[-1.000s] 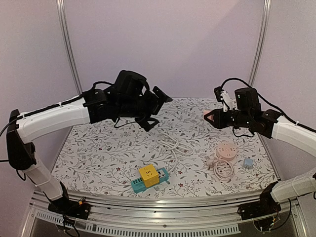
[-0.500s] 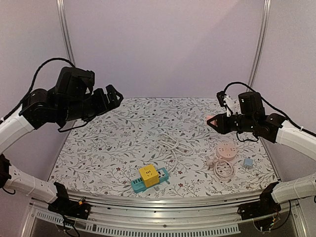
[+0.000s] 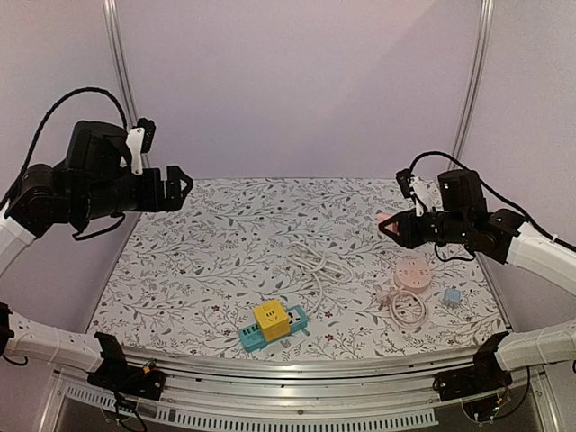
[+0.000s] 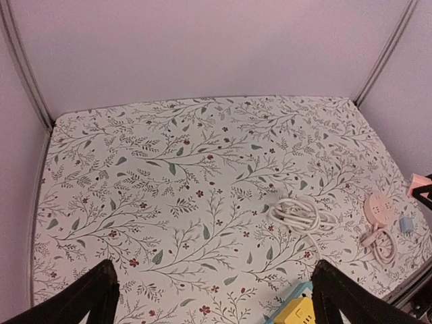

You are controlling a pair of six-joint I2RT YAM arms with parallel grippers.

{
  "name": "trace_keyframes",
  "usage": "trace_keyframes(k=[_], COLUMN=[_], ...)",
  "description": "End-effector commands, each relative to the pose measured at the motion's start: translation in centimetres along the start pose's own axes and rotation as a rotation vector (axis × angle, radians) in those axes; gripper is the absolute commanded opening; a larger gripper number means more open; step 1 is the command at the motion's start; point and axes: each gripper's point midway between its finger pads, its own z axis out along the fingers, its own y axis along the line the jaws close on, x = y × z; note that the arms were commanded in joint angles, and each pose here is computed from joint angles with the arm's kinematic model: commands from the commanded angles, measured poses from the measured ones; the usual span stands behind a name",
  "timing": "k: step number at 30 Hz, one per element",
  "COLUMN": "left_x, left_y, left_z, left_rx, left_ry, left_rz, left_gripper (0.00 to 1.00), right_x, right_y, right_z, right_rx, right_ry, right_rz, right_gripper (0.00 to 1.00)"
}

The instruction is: Insert the plug

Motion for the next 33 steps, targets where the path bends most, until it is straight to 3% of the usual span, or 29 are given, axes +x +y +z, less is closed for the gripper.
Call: trace_keyframes(k=[1, 5, 9, 18, 26, 33], left_x=[2.6, 4.8, 6.2, 13.8, 18.9, 21.2], left_y=[-3.6, -6.8, -7.8, -8.8, -9.7, -13.3], left_z=[1.1, 0.6, 0.5, 2.6, 4.7, 6.1], left_rx=[0.193, 0.389, 0.456, 0.578, 0.645, 0.657], left_ry=[0.123, 0.129, 0.154, 0.452, 0.548, 0.591], left_rz=[0.25, 0.411, 0.601, 0.927, 0.998, 0.987], left_gripper=[1.0, 1.0, 0.99, 1.0, 0.98, 0.99], right_x=[0.8, 2.1, 3.3, 4.0, 4.4, 5.2], right_y=[1.5, 2.8, 3.1, 3.4, 3.3, 3.3], right_z=[-0.7, -0.7, -0.5, -0.9, -1.3, -1.5], right_rx=[-0.087, -0.171, -0.199, -0.223, -0.222, -0.228], right_ry=[0.025, 0.087, 0.137, 0.162, 0.169, 0.193], right_rz=[-0.051, -0.073, -0.068, -0.096, -0.142, -0.138], right_gripper=[0.0, 0.0, 0.0, 0.0, 0.0, 0.0])
